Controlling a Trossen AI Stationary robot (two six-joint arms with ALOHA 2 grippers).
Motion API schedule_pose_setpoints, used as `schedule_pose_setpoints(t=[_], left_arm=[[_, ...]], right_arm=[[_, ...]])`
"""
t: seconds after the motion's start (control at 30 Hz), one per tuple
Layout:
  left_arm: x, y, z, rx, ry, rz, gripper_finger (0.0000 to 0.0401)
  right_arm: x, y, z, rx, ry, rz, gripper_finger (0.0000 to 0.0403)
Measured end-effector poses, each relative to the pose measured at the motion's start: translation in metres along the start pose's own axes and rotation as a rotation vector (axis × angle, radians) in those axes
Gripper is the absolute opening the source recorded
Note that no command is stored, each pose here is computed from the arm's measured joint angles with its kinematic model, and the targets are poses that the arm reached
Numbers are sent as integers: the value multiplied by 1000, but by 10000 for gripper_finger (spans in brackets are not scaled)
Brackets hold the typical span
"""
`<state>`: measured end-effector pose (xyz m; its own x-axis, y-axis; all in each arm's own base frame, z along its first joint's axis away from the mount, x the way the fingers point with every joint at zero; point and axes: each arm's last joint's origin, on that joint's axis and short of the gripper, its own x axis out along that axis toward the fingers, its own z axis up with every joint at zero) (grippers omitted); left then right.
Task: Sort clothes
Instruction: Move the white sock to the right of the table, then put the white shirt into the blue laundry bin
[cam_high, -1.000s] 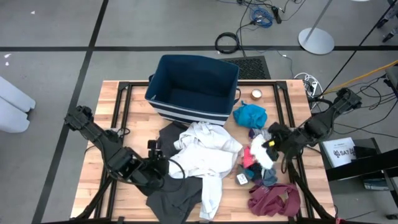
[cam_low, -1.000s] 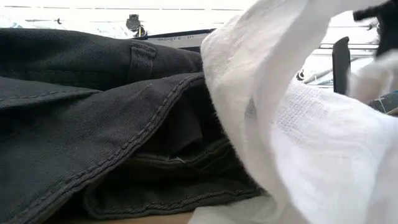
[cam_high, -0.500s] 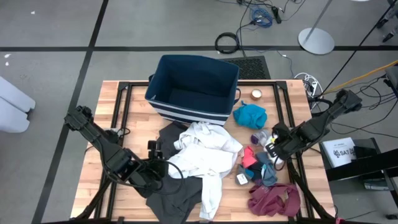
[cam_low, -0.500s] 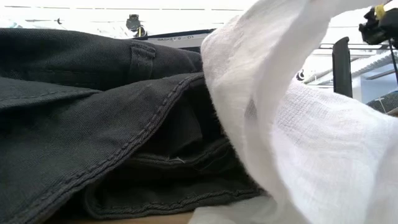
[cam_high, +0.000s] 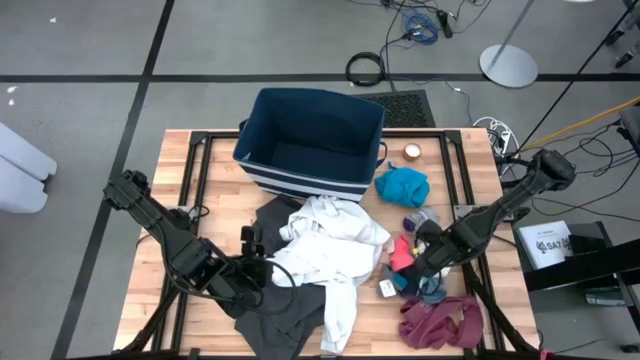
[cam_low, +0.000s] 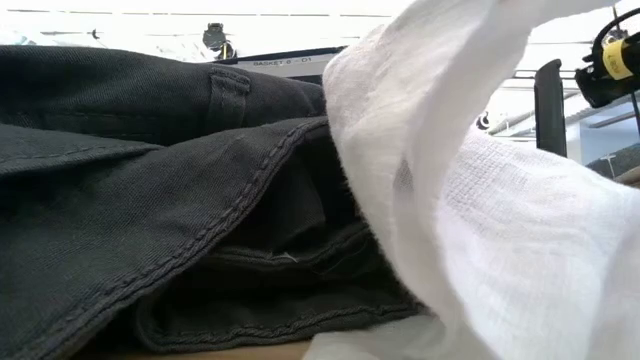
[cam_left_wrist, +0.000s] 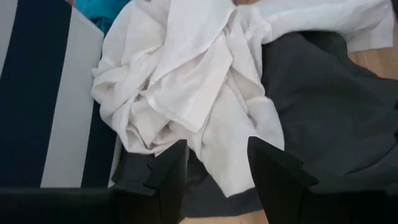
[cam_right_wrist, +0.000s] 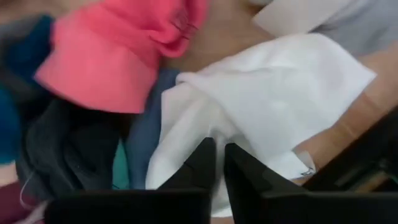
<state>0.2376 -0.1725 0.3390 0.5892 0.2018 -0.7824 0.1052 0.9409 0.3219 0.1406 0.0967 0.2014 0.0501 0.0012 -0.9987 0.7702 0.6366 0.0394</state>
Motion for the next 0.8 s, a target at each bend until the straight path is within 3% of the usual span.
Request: schedule_pose_setpoints(t=[0.3, 0.5, 0.67, 0.8], left_arm=[[1, 0, 6, -14, -46, -14, 178], [1, 0, 6, -12, -46, -14, 178], [15, -6, 2, 19, -62, -15, 178], [42, -7, -11, 14, -22, 6, 178]], right_arm=[[-40, 1, 11, -79, -49, 95, 92], [-72, 1, 20, -92, -95, 155, 113], [-95, 10, 29, -110, -382, 222, 114], [-109, 28, 38, -176, -635, 346, 114]])
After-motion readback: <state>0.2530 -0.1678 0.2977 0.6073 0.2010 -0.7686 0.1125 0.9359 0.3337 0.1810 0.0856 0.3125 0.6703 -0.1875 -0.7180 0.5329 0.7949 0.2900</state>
